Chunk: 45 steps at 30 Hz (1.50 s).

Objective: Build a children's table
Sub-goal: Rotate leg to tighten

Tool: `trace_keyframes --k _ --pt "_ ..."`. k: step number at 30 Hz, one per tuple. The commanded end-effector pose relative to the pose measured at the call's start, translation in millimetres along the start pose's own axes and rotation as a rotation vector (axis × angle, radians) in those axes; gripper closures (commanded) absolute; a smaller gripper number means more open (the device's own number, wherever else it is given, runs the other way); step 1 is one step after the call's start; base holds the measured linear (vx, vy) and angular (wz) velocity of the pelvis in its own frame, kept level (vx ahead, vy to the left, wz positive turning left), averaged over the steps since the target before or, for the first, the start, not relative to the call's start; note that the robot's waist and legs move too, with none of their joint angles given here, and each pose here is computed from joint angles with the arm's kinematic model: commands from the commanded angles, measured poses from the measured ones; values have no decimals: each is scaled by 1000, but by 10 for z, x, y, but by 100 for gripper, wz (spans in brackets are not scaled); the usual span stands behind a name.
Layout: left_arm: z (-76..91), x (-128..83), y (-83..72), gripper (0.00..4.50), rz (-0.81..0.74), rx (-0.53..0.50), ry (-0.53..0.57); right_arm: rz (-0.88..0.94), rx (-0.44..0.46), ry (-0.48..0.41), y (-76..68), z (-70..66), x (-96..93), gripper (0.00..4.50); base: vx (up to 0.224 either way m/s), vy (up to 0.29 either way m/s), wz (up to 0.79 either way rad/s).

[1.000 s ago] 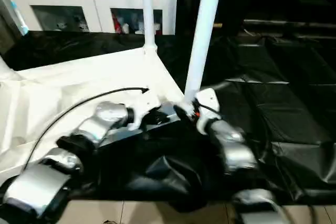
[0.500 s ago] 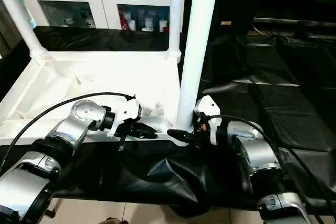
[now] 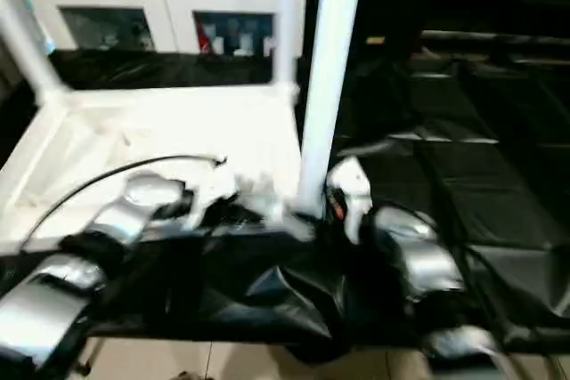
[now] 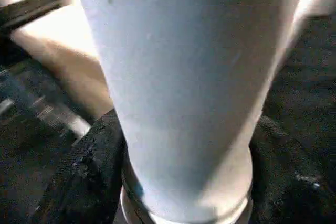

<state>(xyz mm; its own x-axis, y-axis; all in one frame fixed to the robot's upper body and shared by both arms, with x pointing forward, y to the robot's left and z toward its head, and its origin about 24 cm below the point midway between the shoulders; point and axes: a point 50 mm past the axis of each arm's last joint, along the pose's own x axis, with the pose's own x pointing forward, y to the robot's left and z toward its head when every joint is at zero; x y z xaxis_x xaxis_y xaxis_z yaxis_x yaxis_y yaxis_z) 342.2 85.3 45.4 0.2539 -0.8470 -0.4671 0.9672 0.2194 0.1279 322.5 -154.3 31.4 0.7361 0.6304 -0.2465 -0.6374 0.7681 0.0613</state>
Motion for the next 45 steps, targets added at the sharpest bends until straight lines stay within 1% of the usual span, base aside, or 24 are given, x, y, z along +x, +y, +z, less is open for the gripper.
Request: trace_keyframes --k 1,4,5,6,7,8,9,10,11,13,16,17,20,22,23,24,28,29,31,33,35,38,43,45 --pt "59 133 -15 450 33 -14 9 -238 74 114 -144 -239 -44 177 0 0 0" --pt "137 264 -11 450 101 -37 13 -337 133 130 -87 -276 63 178 0 0 0" --pt "140 269 -11 450 104 -37 13 -339 135 130 -83 -277 68 178 0 0 0" --pt "184 335 -17 450 129 -41 14 -344 142 135 -14 -274 146 178 0 0 0" --pt "235 397 -34 450 136 -37 6 -313 126 126 78 -245 233 178 0 0 0" --pt "252 414 -39 450 138 -35 3 -303 120 122 107 -233 261 143 0 0 0" --pt "296 464 -66 450 124 -17 -3 -249 93 100 213 -184 344 122 0 0 0" --pt "296 464 -66 450 124 -17 -3 -249 93 100 213 -184 344 108 0 0 0" --pt "312 476 -84 450 97 10 -4 -193 68 66 276 -123 381 106 0 0 0" --pt "302 456 -88 450 70 18 -6 -165 19 37 260 -65 362 87 0 0 0" --pt "249 361 -91 450 -10 29 -15 -45 -24 -14 210 16 247 87 0 0 0" --pt "229 321 -91 450 -38 31 -20 11 -46 -13 196 23 190 87 0 0 0" --pt "184 237 -90 450 -93 44 -21 110 -74 2 171 21 74 87 0 0 0" --pt "140 143 -104 450 -165 96 -14 205 -118 33 157 2 -42 87 0 0 0" --pt "116 91 -98 450 -189 91 -14 234 -125 45 128 -2 -103 87 0 0 0" --pt "105 -3 -82 450 -226 78 -44 277 -125 49 74 22 -205 87 0 0 0" --pt "77 -112 -52 450 -253 62 -48 323 -138 59 24 50 -303 87 0 0 0" --pt "62 -168 -35 450 -264 59 -50 351 -139 72 4 57 -350 87 0 0 0" --pt "47 -202 -23 450 -266 55 -45 362 -146 87 -7 53 -369 87 0 0 0" --pt "33 -226 -15 450 -265 57 -40 370 -139 90 -7 50 -374 121 0 0 0" --pt "31 -236 -13 450 -266 54 -43 379 -128 86 3 50 -375 126 0 0 0" --pt "36 -245 -12 450 -269 53 -49 395 -115 82 22 50 -373 161 0 0 0" --pt "51 -227 -12 450 -259 44 -64 397 -83 65 73 28 -338 175 0 0 0" --pt "47 -189 1 450 -211 36 -55 314 -66 65 58 -15 -293 176 0 0 0"
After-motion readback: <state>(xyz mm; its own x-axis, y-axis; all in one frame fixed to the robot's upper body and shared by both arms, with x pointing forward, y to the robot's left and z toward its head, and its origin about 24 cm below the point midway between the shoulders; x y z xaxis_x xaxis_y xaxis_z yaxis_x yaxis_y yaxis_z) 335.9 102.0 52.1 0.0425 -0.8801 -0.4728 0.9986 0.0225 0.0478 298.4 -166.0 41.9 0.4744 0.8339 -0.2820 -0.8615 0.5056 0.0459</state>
